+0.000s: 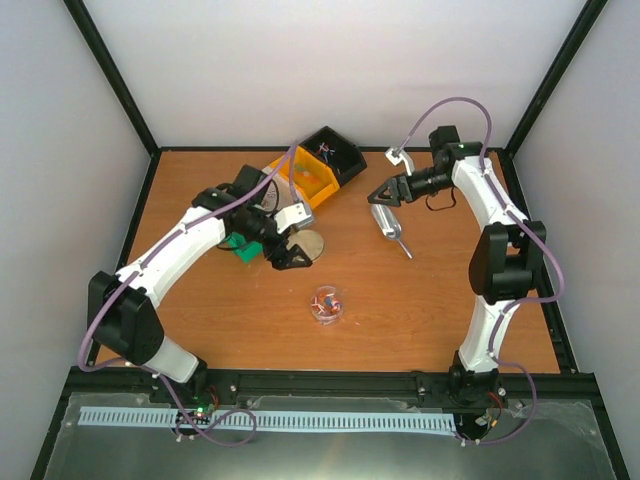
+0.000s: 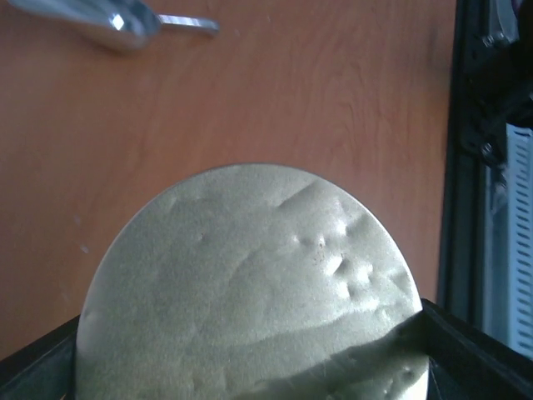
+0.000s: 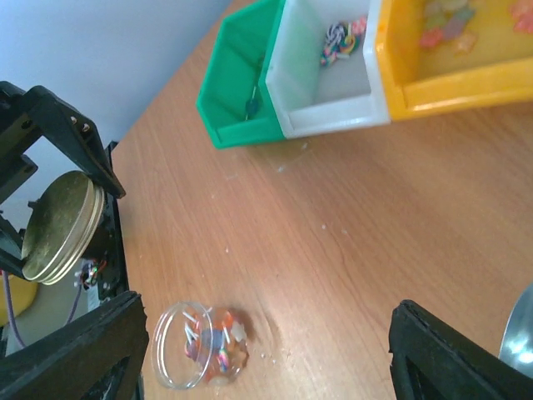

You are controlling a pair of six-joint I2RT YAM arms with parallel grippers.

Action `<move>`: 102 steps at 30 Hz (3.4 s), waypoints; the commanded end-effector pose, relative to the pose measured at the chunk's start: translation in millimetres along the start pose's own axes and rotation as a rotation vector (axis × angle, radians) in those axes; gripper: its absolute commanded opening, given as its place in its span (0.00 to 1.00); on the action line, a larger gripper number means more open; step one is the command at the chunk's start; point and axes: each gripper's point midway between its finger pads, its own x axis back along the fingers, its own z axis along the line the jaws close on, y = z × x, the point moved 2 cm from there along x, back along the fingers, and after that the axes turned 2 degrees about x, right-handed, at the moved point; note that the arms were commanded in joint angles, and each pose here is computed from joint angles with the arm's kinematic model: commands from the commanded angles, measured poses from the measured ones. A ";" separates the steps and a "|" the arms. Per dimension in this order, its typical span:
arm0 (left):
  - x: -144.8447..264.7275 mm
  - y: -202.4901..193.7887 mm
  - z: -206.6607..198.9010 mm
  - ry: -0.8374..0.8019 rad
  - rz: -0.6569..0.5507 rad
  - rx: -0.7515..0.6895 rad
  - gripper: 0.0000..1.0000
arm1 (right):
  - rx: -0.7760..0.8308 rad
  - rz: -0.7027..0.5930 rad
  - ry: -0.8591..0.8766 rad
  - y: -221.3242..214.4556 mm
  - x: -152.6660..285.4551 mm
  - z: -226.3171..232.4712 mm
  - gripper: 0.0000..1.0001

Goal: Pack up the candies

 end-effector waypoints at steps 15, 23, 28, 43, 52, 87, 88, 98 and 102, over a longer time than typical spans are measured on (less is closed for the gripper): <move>-47.8 -43.2 -19.5 -0.059 0.000 -0.067 0.87 | -0.083 -0.004 -0.007 -81.2 -29.8 -6.9 0.78; -77.1 -53.1 -30.6 -0.073 -0.005 -0.135 0.87 | -0.055 -0.004 -0.015 -104.8 -47.6 5.9 0.78; -91.5 -63.4 -30.3 -0.054 -0.019 -0.159 0.88 | -0.018 0.043 -0.025 -121.8 -63.5 14.6 0.78; -114.6 -74.8 -34.3 -0.098 0.016 -0.115 0.88 | -0.023 0.139 0.067 -158.4 -94.0 29.0 0.78; -124.8 -83.9 -45.8 -0.103 0.047 -0.114 0.88 | -0.017 0.160 0.086 -166.2 -100.0 34.6 0.78; -119.3 -82.0 -47.4 -0.075 0.093 -0.099 1.00 | 0.031 0.296 0.109 -189.2 -131.3 50.1 0.80; -116.0 -80.4 -48.1 -0.068 0.088 -0.104 1.00 | 0.035 0.297 0.111 -189.1 -131.8 50.8 0.80; -80.9 -52.9 -64.1 -0.078 0.075 -0.157 0.93 | 0.050 0.307 0.121 -189.7 -133.7 55.1 0.80; -78.8 -45.2 -67.6 -0.099 0.054 -0.151 0.75 | 0.052 0.318 0.121 -191.8 -135.5 55.9 0.80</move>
